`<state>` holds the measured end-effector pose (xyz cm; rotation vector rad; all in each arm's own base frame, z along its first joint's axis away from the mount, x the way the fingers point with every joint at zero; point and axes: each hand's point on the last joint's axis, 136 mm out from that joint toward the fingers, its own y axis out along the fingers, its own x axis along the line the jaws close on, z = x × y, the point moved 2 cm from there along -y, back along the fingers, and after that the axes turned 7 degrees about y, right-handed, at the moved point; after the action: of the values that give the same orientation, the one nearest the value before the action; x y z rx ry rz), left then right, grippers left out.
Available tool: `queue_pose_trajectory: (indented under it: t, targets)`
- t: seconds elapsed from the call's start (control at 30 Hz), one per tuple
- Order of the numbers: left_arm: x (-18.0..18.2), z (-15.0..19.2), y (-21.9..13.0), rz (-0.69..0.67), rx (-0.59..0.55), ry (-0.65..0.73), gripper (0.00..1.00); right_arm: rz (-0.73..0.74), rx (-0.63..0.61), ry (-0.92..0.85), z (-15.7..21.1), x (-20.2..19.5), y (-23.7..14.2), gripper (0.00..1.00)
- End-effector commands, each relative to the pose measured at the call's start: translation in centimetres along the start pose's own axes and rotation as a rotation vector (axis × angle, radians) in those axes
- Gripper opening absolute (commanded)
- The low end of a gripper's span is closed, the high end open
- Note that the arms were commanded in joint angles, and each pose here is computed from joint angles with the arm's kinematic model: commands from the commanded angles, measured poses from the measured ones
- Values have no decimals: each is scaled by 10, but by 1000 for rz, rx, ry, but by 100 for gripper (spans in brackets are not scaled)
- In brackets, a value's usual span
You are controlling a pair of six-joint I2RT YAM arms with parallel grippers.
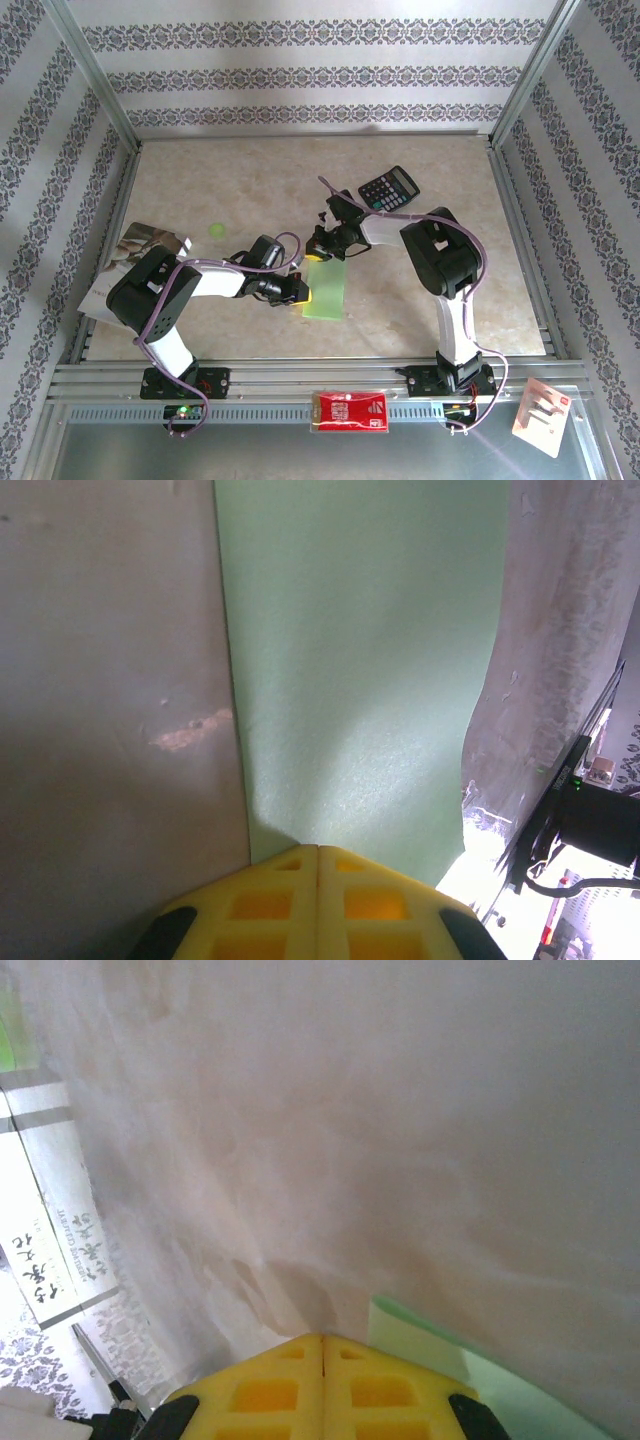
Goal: Fold a paper plane with a square sheet of paper (pick it up from the middle)
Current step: First fold the square sheet of paper in half at the center of the table.
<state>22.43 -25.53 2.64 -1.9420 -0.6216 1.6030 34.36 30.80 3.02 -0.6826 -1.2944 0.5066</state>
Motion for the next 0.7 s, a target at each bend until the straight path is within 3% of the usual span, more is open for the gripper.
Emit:
queue_pose_trajectory:
  t: [0.0, 0.17, 0.3, 0.47, 0.67]
  targets:
    - [65, 66, -3, -260, 191, -179, 0, 128, -245, 16, -69, -32, -12, 0]
    - [64, 63, -3, -256, 183, -178, 0, 103, -278, 28, -90, -27, -27, 0]
    - [62, 60, -3, -255, 171, -175, 0, 18, -290, -52, -91, 3, -54, 0]
    - [59, 55, -2, -249, 162, -173, 0, -74, -259, -139, -41, 27, -71, 0]
    - [57, 52, -3, -244, 154, -174, 0, -113, -160, -118, 9, 20, -46, 0]
